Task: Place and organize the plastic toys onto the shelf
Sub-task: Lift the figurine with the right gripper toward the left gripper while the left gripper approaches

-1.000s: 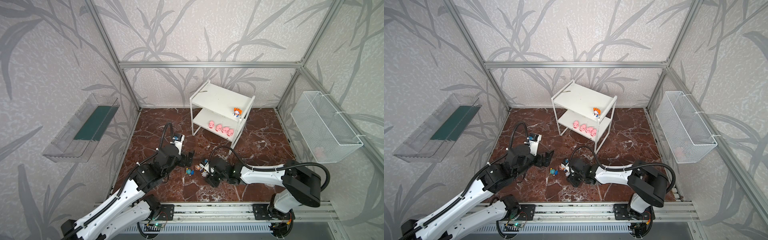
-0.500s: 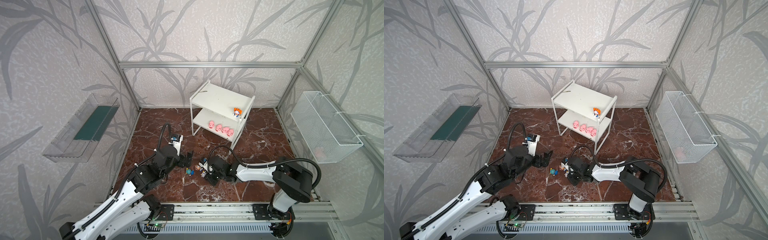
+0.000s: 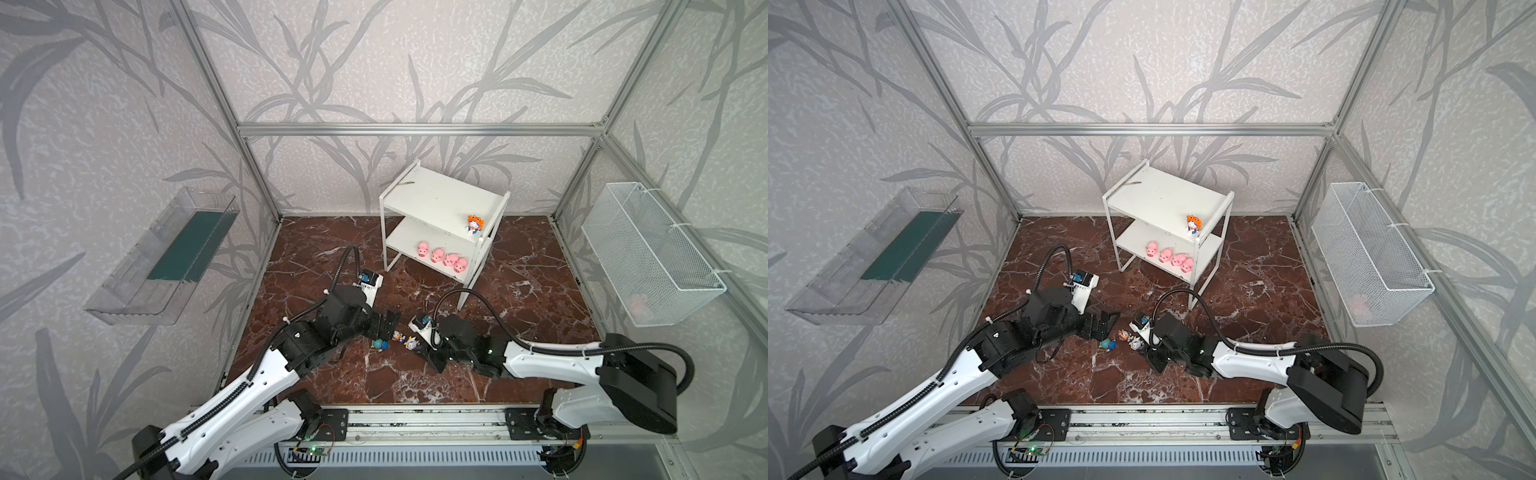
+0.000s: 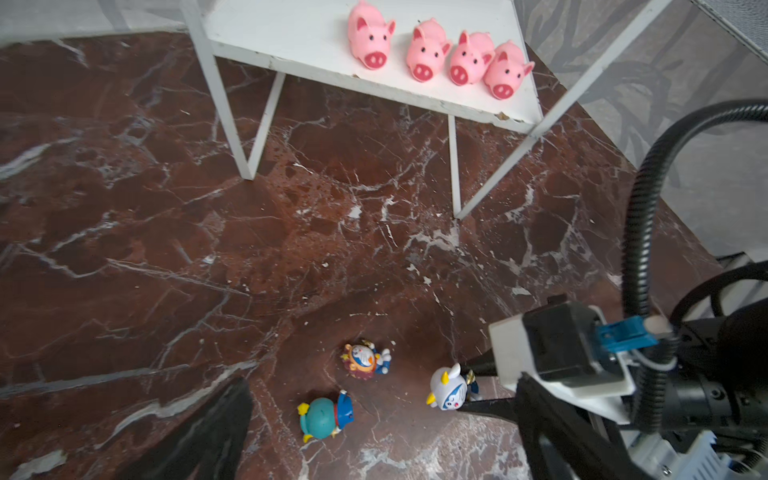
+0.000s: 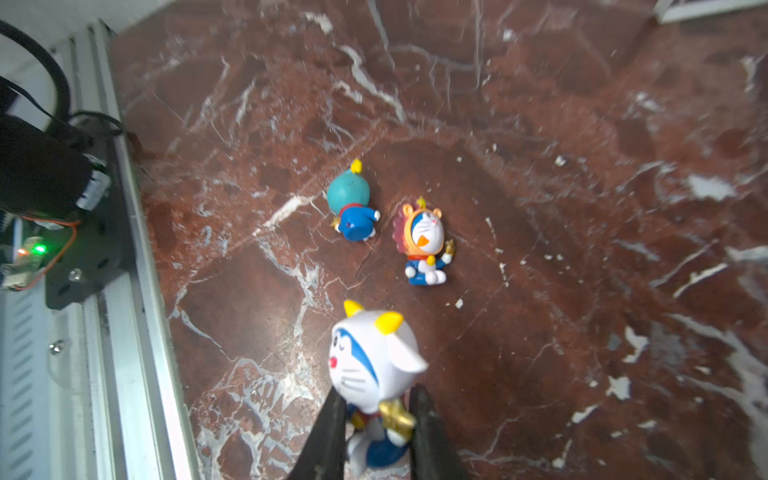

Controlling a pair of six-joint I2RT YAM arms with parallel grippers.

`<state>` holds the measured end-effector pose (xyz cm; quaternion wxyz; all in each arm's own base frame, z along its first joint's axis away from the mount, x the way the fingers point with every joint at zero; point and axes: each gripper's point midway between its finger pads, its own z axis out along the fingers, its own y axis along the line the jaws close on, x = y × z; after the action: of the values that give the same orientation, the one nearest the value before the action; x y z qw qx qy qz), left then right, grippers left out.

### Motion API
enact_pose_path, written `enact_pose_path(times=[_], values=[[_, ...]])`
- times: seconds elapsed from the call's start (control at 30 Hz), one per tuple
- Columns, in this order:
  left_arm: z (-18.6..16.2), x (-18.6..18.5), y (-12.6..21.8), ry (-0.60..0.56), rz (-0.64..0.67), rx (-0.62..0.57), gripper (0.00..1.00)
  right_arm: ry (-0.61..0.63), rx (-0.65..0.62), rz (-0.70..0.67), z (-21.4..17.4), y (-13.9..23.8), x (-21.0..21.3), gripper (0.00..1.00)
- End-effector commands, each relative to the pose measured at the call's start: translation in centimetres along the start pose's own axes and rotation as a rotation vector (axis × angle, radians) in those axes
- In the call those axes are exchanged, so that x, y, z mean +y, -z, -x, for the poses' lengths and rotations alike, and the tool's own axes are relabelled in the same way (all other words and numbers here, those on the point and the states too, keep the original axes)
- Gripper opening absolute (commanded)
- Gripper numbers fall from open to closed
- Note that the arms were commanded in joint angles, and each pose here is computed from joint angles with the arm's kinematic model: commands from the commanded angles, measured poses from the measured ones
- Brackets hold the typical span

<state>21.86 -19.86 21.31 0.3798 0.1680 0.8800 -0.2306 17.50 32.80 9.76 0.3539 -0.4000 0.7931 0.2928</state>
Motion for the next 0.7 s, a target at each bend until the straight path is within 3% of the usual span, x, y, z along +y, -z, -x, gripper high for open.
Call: enact_pose_path(times=[0.0,0.23,0.33,0.67], values=[[0.1,-3.3,0.4,0.068,-0.178,0.043,0.99,0.057,-0.178,-0.044,3.5,2.2,-0.4,0.15],[0.0,-6.0,-0.4,0.152,-0.320,0.095,0.86,0.100,-0.329,-0.125,6.4,6.1,-1.3,0.15],[0.2,-6.5,-1.0,0.178,-0.320,0.107,0.81,0.090,-0.377,-0.189,7.3,7.2,-2.2,0.15],[2.3,-8.3,-2.4,0.257,-0.273,0.054,0.80,0.113,-0.427,-0.281,8.5,8.1,-3.0,0.15]])
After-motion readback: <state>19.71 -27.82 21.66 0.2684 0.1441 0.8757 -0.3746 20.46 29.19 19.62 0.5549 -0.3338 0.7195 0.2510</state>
